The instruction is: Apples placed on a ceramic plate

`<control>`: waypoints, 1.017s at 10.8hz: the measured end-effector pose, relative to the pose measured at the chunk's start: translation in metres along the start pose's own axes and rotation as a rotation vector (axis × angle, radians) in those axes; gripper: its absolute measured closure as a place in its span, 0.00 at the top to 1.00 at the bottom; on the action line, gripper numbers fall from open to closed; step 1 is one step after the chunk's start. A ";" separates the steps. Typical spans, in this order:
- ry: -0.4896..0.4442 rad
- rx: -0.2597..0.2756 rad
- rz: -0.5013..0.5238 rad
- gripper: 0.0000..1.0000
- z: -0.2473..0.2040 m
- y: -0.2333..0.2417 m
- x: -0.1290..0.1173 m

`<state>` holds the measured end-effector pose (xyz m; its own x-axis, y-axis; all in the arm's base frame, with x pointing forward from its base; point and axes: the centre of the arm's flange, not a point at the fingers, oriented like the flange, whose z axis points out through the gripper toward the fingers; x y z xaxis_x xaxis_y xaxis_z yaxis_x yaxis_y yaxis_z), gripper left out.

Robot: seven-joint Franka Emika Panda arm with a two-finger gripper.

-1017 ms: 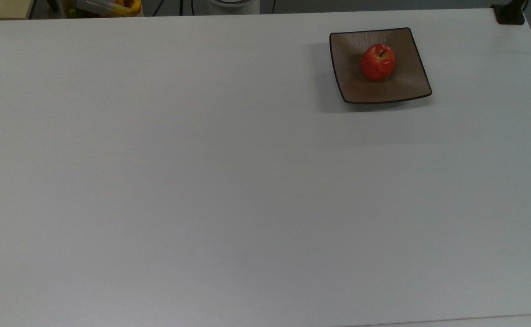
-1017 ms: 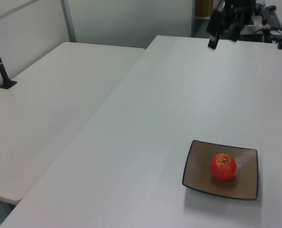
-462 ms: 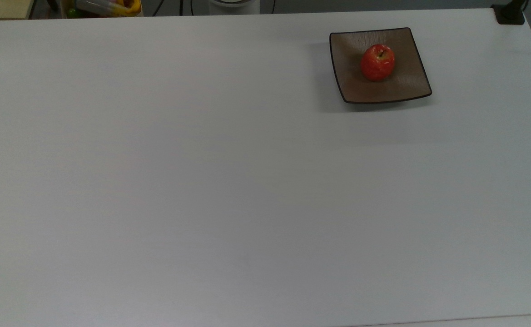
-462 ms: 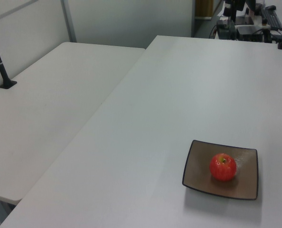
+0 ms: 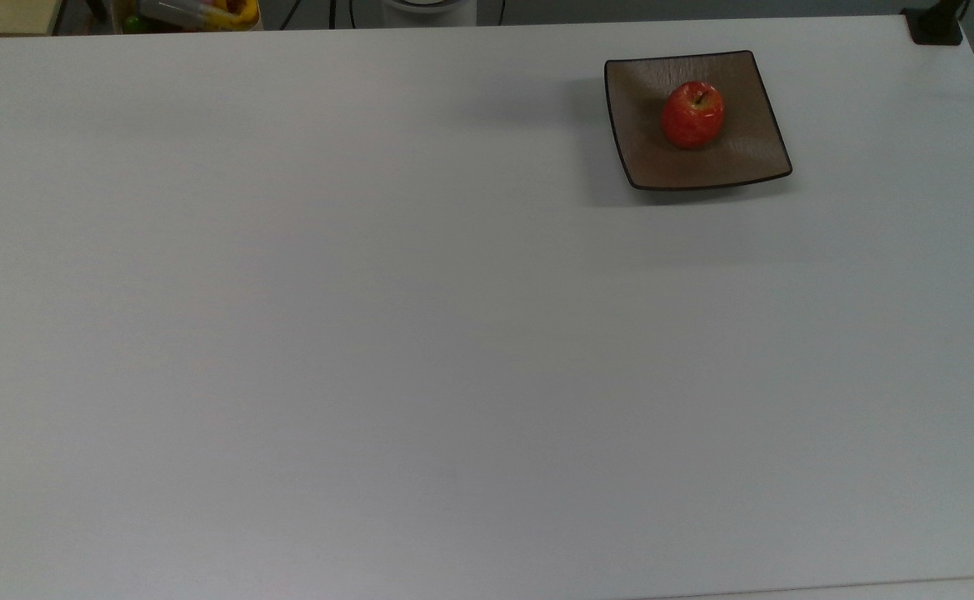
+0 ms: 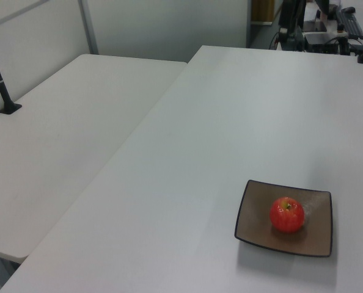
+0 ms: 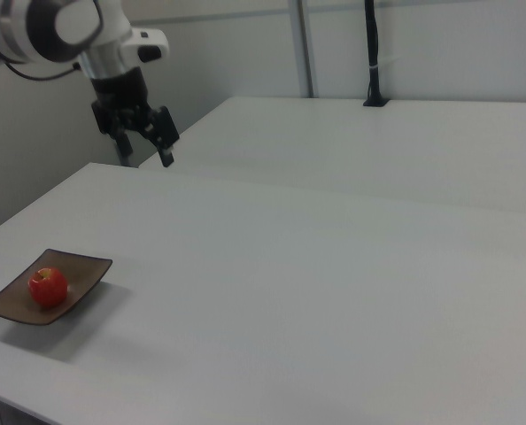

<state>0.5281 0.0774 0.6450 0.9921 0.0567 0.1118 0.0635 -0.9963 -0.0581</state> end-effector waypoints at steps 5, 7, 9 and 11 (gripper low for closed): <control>-0.030 -0.008 -0.098 1.00 0.035 -0.019 0.015; -0.026 -0.008 -0.107 1.00 0.033 -0.022 0.014; -0.027 -0.005 -0.111 1.00 0.033 -0.023 0.014; -0.025 -0.005 -0.105 1.00 0.032 -0.019 0.014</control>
<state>0.5443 0.0992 0.6155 0.9824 0.1625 0.0922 0.1670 -0.9850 -0.0427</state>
